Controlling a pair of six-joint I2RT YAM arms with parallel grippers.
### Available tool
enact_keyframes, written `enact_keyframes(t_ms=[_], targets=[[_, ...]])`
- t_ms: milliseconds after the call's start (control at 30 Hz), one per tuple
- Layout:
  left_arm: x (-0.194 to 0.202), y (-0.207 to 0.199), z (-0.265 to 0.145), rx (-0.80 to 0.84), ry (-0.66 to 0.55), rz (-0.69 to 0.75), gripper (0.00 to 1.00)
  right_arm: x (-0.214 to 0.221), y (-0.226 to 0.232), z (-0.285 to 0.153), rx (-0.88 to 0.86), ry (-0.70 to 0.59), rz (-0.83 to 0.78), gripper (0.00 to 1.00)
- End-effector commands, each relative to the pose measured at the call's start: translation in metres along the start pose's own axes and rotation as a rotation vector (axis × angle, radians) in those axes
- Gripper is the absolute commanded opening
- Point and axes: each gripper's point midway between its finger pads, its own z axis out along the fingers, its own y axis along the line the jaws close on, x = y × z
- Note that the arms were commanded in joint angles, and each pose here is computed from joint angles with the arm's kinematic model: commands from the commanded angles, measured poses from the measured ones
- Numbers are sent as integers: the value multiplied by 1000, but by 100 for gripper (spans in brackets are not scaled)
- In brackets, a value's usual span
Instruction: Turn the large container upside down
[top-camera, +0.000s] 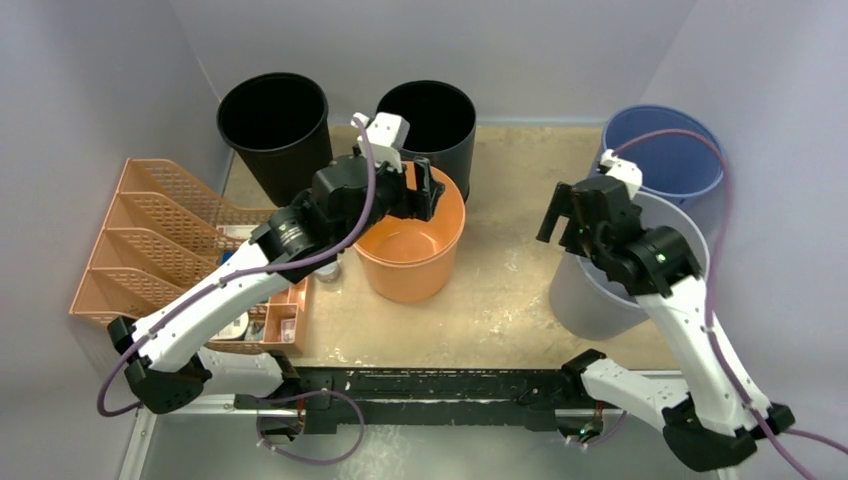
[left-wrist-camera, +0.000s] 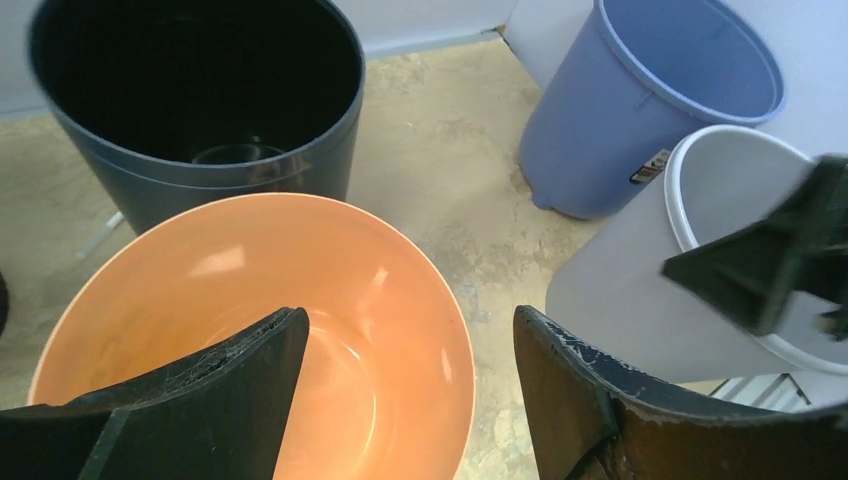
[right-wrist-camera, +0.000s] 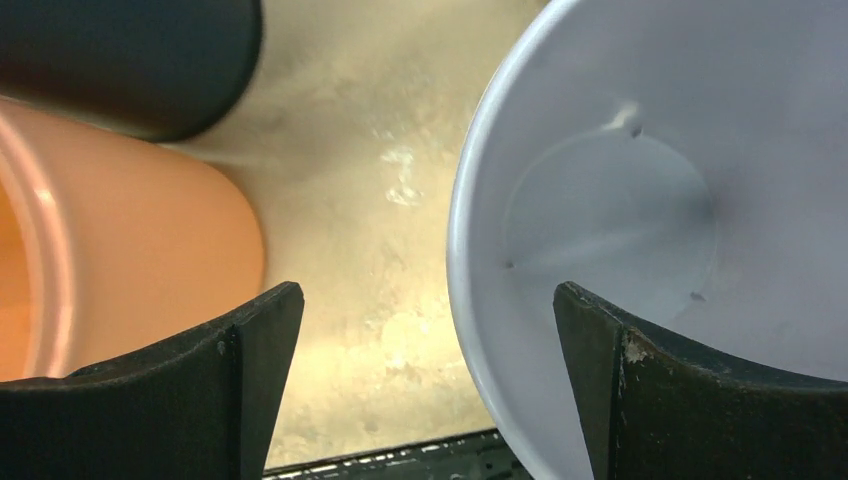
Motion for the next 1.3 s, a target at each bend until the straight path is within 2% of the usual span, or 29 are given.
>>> enact_keyframes(t_ms=[0,100,233,333,500,600,667,767,900,1067,1167,1267], targets=[[-22,13,-21,-42,-90,-49,75,22,-5,13,63,78,-2,92],[-14,9,-18,-22,-74,-65,75,29,-1,25,56,88,-31,66],[-9,8,-15,-24,-55,-65,75,37,1,35,68,109,-42,22],[-8,11,-14,-36,-56,-63,75,29,6,34,46,85,-37,2],[-6,13,-10,-52,-49,-54,76,1,36,33,-68,25,-51,0],[-6,11,-10,-48,-46,-65,76,-26,60,31,-135,-35,2,0],[-5,6,-10,-20,-46,-76,76,-42,78,27,-198,-69,78,0],[-3,5,-10,-17,-38,-88,76,-78,99,18,-290,-187,189,0],[-5,9,-14,-35,-42,-98,76,-102,115,15,-365,-273,343,0],[-7,7,-13,-27,-39,-100,76,-99,116,14,-408,-281,512,0],[0,1,-3,-7,-18,-84,76,-76,104,16,-418,-256,598,0],[21,-11,16,40,56,-46,76,-46,87,21,-393,-222,633,0]])
